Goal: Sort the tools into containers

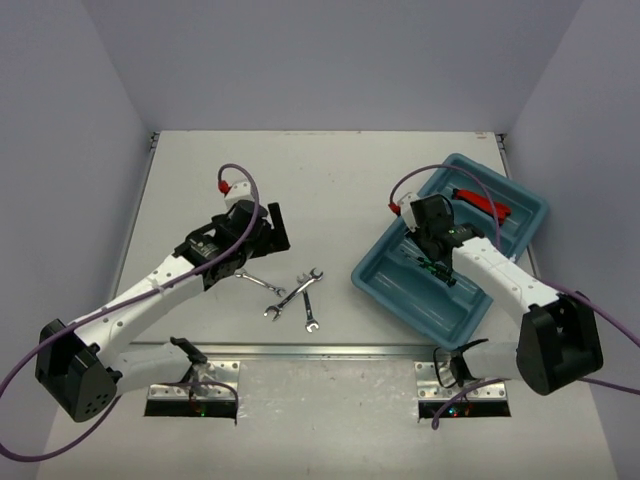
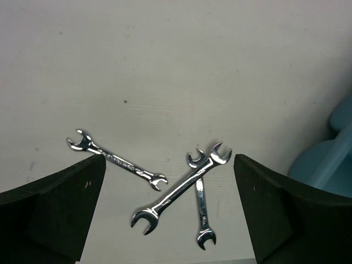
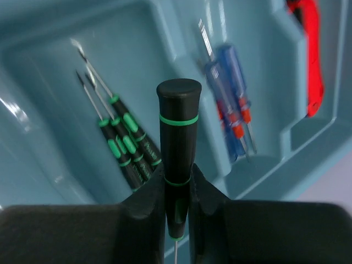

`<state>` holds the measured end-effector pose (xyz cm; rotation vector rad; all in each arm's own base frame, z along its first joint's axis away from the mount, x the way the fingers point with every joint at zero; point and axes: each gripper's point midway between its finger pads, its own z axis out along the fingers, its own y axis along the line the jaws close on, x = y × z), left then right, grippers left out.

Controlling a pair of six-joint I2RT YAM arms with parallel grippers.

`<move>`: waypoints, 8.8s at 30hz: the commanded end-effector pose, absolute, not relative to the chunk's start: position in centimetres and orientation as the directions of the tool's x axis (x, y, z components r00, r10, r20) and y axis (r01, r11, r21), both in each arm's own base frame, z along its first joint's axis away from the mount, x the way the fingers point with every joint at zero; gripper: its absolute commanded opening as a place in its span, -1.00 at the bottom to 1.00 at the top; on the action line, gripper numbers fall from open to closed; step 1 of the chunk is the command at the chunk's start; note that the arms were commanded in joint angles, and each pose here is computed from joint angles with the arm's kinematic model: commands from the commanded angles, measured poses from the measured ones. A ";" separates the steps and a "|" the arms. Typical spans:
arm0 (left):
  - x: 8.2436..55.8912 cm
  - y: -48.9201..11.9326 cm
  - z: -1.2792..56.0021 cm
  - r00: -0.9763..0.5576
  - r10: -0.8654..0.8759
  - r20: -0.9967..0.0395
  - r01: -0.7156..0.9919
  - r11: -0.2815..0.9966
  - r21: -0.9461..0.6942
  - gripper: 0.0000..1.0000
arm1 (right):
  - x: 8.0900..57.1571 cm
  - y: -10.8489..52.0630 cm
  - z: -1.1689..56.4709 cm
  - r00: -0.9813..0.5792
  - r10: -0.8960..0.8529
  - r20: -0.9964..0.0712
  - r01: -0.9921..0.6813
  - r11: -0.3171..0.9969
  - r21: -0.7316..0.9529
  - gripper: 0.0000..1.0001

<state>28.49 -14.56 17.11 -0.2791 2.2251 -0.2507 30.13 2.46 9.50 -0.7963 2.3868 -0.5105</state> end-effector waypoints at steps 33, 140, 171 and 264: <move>24.5 -22.9 6.5 -0.860 0.194 -0.472 0.284 0.951 -0.126 0.55 | 23.9 16.4 16.2 -0.486 -0.261 -0.834 -0.512 0.858 0.030 0.98; 26.6 -27.3 22.8 -0.701 -0.230 -0.675 0.333 0.731 -0.595 -1.00 | 20.8 26.8 21.7 -0.468 0.107 -0.877 -0.761 0.457 0.461 0.76; 28.8 -18.3 30.8 -0.298 -0.519 -0.802 0.044 0.831 -0.554 1.00 | 25.0 20.4 18.6 -0.465 -0.335 -0.819 -0.608 0.793 0.022 -1.00; 26.0 -10.2 5.4 -0.599 -0.648 -0.471 -0.556 0.760 -0.338 -1.00 | 21.0 25.5 22.0 -0.545 0.061 -0.836 -0.703 0.510 0.496 0.98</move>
